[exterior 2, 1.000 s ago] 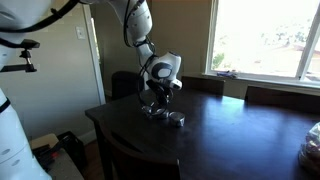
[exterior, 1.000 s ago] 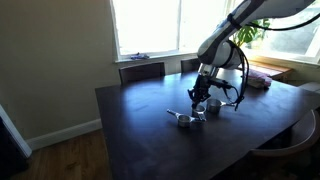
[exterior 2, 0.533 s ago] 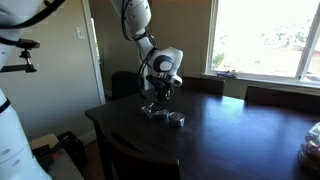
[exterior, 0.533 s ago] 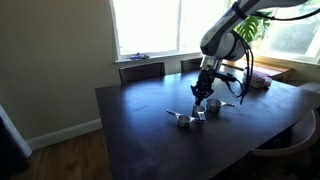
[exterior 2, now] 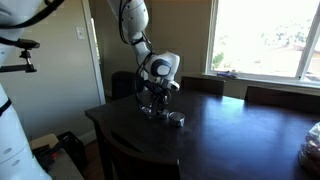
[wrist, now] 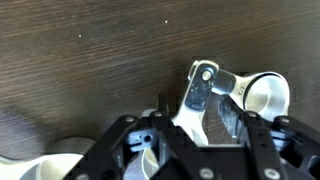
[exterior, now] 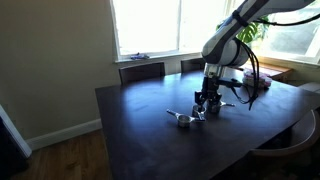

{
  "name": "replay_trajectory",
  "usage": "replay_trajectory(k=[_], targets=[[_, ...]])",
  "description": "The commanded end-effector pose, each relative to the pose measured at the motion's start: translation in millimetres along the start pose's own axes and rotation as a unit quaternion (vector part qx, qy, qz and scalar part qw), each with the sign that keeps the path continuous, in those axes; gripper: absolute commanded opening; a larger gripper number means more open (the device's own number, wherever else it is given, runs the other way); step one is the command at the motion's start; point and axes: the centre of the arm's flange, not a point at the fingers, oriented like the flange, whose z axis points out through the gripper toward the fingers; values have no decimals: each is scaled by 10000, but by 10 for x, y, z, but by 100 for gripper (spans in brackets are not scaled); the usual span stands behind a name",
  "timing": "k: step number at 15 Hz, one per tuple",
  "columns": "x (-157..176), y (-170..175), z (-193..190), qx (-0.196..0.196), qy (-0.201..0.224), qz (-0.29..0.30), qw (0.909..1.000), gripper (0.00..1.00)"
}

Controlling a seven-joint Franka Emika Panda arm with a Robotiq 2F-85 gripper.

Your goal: Stack the cups

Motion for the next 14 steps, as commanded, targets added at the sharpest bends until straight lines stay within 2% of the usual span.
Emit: replay_trajectory(k=[1,2,4,7,11,12,13,14], targets=[[-154,-84,101,-167,41,274,9995,87],[-144,-107,138,-143,140,350,9992,95],[-113,-147,172,-128,380,532,9978,100],[-60,-171,232,-144,599,841,9946,100],[18,-189,392,-198,641,1210,9904,100],[26,-190,425,-213,653,1283,9893,99],[30,-189,451,-223,678,1340,9884,74],[26,-193,467,-224,691,1373,9879,74]])
